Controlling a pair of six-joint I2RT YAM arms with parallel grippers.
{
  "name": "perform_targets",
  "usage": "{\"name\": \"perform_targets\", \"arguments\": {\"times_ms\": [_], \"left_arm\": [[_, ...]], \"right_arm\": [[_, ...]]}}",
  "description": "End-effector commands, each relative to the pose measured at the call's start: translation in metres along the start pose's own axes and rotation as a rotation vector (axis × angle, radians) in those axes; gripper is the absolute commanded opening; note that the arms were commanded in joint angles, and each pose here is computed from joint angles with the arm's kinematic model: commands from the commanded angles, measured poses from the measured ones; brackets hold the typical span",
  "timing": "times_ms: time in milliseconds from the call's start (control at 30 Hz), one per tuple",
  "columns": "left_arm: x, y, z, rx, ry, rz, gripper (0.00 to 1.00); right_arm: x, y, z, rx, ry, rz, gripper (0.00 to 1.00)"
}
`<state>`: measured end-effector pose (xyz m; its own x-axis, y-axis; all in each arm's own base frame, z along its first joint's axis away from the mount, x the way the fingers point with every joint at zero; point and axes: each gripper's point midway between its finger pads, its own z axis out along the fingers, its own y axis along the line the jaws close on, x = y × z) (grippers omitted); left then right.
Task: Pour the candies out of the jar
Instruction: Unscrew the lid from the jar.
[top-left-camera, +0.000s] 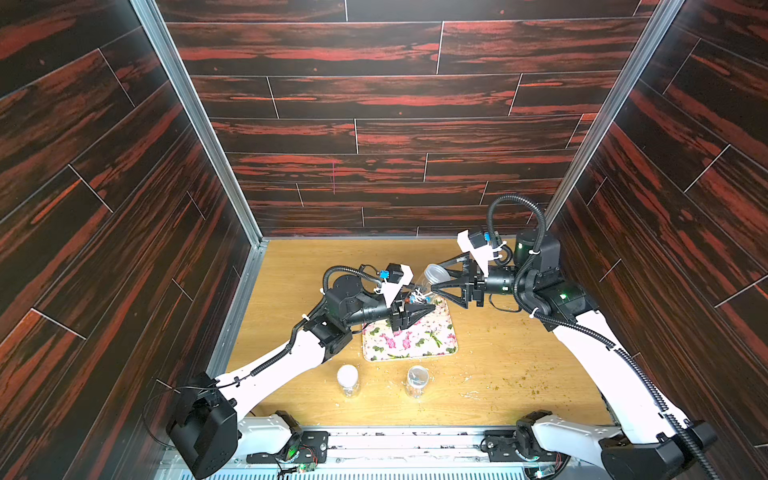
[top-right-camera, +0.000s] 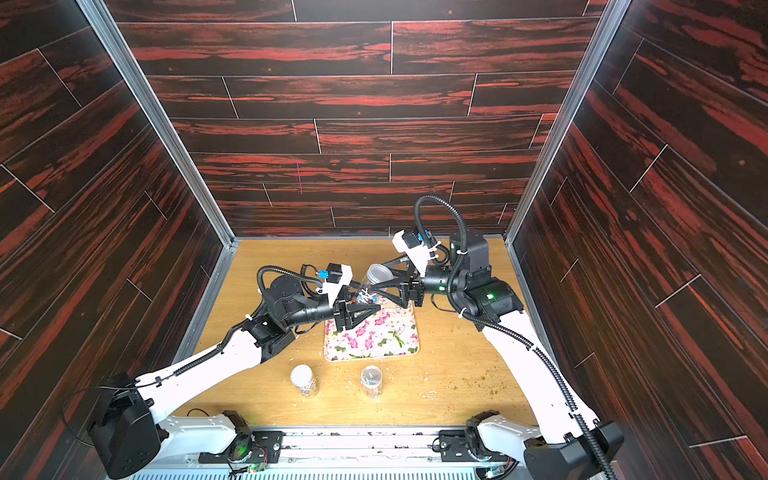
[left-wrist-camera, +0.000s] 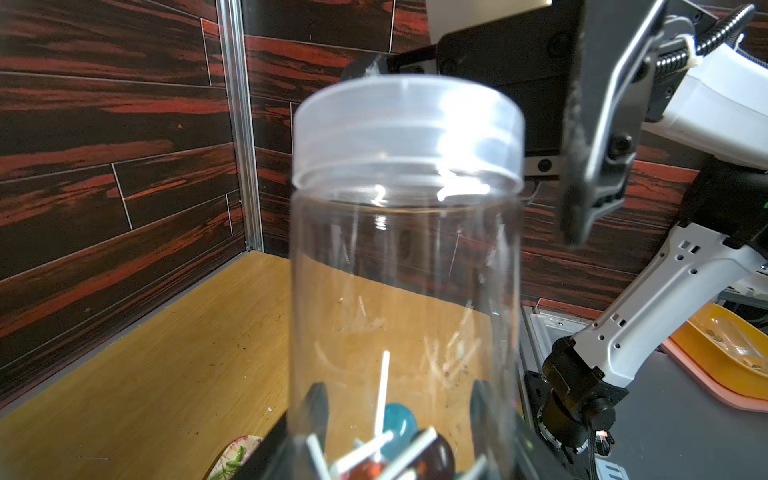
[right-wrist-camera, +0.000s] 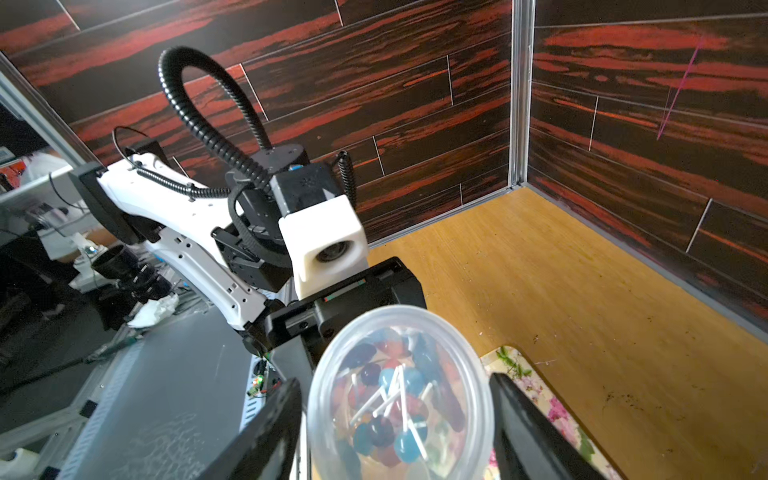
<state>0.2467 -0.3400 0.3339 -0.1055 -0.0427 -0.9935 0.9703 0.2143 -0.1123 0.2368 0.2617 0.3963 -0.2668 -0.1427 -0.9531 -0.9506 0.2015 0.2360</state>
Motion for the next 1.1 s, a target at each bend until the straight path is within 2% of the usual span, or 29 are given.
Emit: {"name": "perform_targets", "arguments": {"times_ms": [0, 167, 333, 633, 900, 1067], "left_arm": [[-0.023, -0.005, -0.004, 0.003, -0.066, 0.025, 0.43], [-0.019, -0.002, -0.002, -0.009, -0.054, 0.026, 0.43], [-0.016, 0.001, -0.001, -0.020, -0.045, 0.032, 0.43], [-0.011, 0.004, 0.000, -0.032, -0.018, 0.041, 0.43], [-0.007, 0.005, 0.001, -0.031, -0.010, 0.036, 0.43], [-0.008, 0.005, 0.001, -0.029, -0.011, 0.037, 0.43]], "right_arm": [[0.003, 0.005, -0.003, 0.006, 0.007, 0.015, 0.82], [-0.006, 0.005, -0.010, 0.065, -0.025, 0.106, 0.90], [-0.020, 0.004, -0.019, 0.152, -0.082, 0.277, 0.90], [-0.013, -0.031, -0.021, 0.503, -0.128, 0.571, 0.89], [-0.007, -0.030, -0.002, 0.609, -0.072, 0.568, 0.84], [-0.003, -0.031, 0.002, 0.624, -0.051, 0.555, 0.74]]}}
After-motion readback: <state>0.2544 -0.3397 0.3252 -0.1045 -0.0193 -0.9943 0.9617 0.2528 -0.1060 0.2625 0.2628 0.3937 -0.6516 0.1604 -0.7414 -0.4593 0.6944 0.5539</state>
